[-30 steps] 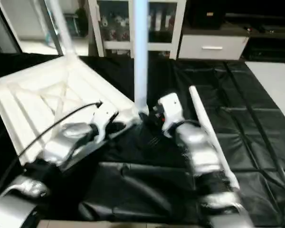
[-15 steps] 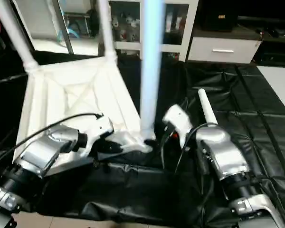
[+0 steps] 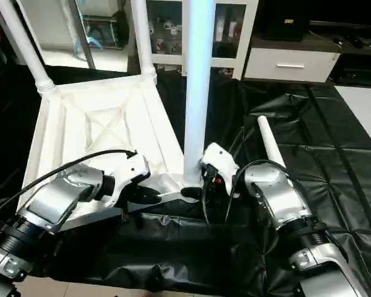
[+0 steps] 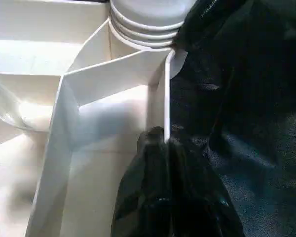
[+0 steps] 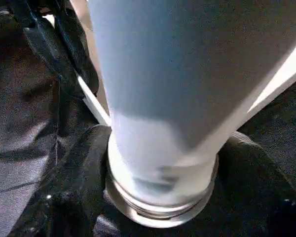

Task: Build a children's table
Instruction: Rotate leg to tighten

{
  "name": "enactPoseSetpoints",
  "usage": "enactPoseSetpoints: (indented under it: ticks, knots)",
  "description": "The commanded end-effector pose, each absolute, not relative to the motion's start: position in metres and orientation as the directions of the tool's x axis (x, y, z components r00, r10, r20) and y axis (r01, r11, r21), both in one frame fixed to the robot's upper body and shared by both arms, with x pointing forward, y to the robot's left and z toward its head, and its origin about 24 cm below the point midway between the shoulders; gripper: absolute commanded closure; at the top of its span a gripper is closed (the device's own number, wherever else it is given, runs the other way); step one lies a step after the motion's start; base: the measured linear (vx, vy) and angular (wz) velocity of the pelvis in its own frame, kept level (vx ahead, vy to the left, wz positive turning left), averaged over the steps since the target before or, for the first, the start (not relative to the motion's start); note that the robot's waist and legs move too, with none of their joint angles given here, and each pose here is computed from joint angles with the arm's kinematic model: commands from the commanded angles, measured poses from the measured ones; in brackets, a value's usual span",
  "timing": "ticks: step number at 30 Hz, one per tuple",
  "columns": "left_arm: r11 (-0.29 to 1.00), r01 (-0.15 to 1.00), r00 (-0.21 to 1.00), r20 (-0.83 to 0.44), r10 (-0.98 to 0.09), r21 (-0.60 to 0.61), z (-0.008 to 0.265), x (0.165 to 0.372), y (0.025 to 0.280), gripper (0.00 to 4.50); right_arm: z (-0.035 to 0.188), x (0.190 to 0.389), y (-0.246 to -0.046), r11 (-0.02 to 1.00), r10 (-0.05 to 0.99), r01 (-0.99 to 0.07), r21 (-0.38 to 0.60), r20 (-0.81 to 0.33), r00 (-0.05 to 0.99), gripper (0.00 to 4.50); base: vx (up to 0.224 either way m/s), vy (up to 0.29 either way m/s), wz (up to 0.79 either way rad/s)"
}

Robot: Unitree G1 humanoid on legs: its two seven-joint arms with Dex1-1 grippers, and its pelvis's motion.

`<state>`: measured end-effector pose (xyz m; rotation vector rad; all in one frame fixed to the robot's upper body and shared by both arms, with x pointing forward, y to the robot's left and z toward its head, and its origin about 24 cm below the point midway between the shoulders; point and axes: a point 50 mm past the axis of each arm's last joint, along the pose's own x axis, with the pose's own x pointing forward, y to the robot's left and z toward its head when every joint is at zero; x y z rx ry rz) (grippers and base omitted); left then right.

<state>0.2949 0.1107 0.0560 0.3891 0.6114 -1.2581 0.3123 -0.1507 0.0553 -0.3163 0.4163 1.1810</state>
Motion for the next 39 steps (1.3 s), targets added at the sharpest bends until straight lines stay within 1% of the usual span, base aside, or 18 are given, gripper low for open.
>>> enactPoseSetpoints:
  ticks: [1,5,9,11,13,17,18,19,21,23,25,26,27,29,34,37,38,39]
  knots:
    - [0.226,0.96,0.058,-0.674,-0.737,-0.164,0.03,0.277,0.104,4.5,0.063,0.318,-0.15,0.354,0.824,-0.934,-0.05,-0.456,0.336,1.56,0.0,0.0,0.0]
    - [0.237,0.957,0.065,-0.673,-0.737,-0.167,0.029,0.277,0.104,4.5,0.06,0.317,-0.15,0.353,0.826,-0.935,-0.039,-0.456,0.331,1.76,0.0,0.0,0.0]
    - [0.268,0.949,0.091,-0.67,-0.737,-0.165,0.028,0.279,0.102,4.5,0.055,0.316,-0.151,0.404,0.817,-0.915,-0.014,-0.445,0.368,1.81,0.0,0.0,0.0]
    - [0.377,0.92,0.22,-0.653,-0.724,-0.109,0.028,0.292,0.097,4.5,0.048,0.322,-0.15,0.541,0.768,-0.841,-0.007,-0.404,0.498,1.82,0.0,0.0,0.0]
    - [0.453,0.888,0.306,-0.633,-0.711,-0.08,0.028,0.301,0.095,4.5,0.043,0.325,-0.148,0.618,0.723,-0.786,-0.002,-0.392,0.569,1.82,0.0,0.0,0.0]
    - [0.536,0.842,0.396,-0.604,-0.692,-0.061,0.029,0.311,0.09,4.5,0.037,0.328,-0.144,0.704,0.661,-0.71,0.014,-0.38,0.647,1.83,0.0,0.0,0.0]
    - [0.571,0.819,0.436,-0.589,-0.681,-0.053,0.03,0.315,0.088,4.5,0.036,0.329,-0.142,0.742,0.625,-0.67,0.011,-0.372,0.686,1.83,0.0,0.0,0.0]
    - [0.681,0.732,0.565,-0.538,-0.626,-0.024,0.034,0.329,0.082,4.5,0.031,0.335,-0.136,0.854,0.481,-0.52,-0.018,-0.355,0.802,1.83,0.0,0.0,0.0]
    - [0.748,0.664,0.645,-0.505,-0.573,0.0,0.037,0.338,0.078,4.5,0.027,0.338,-0.129,0.91,0.381,-0.414,-0.024,-0.348,0.857,1.83,0.0,0.0,0.0]
    - [0.766,0.642,0.67,-0.495,-0.553,0.014,0.037,0.341,0.077,4.5,0.026,0.339,-0.126,0.924,0.353,-0.382,-0.017,-0.347,0.869,1.83,0.0,0.0,0.0]
    - [0.822,0.567,0.748,-0.452,-0.487,0.054,0.042,0.35,0.071,4.5,0.022,0.337,-0.105,0.957,0.288,-0.284,0.063,-0.341,0.895,1.83,0.0,0.0,0.0]
    - [0.824,0.563,0.752,-0.449,-0.483,0.057,0.042,0.351,0.071,4.5,0.021,0.337,-0.104,0.958,0.286,-0.28,0.066,-0.341,0.895,1.83,0.0,0.0,0.0]
    - [0.845,0.53,0.783,-0.424,-0.454,0.075,0.045,0.354,0.069,4.5,0.02,0.335,-0.091,0.962,0.271,-0.261,0.076,-0.343,0.899,1.83,0.0,0.0,0.0]
    - [0.854,0.514,0.8,-0.409,-0.44,0.086,0.047,0.356,0.068,4.5,0.023,0.334,-0.081,0.962,0.273,-0.267,0.065,-0.318,0.908,1.83,0.0,0.0,0.0]
    - [0.867,0.485,0.822,-0.4,-0.406,0.116,0.045,0.358,0.069,4.5,0.029,0.338,-0.077,0.981,0.194,-0.187,0.05,-0.275,0.942,1.83,0.0,0.0,0.0]
    - [0.866,0.485,0.82,-0.407,-0.403,0.122,0.042,0.358,0.07,4.5,0.028,0.338,-0.074,0.979,0.206,-0.195,0.067,-0.284,0.937,1.83,0.0,0.0,0.0]
    - [0.859,0.497,0.813,-0.411,-0.413,0.12,0.041,0.357,0.069,4.5,0.028,0.336,-0.068,0.96,0.28,-0.263,0.095,-0.285,0.917,1.83,0.0,0.0,0.0]
    - [0.855,0.505,0.809,-0.412,-0.419,0.122,0.041,0.357,0.069,4.5,0.03,0.334,-0.065,0.945,0.328,-0.312,0.103,-0.272,0.905,1.27,0.0,0.0,0.0]
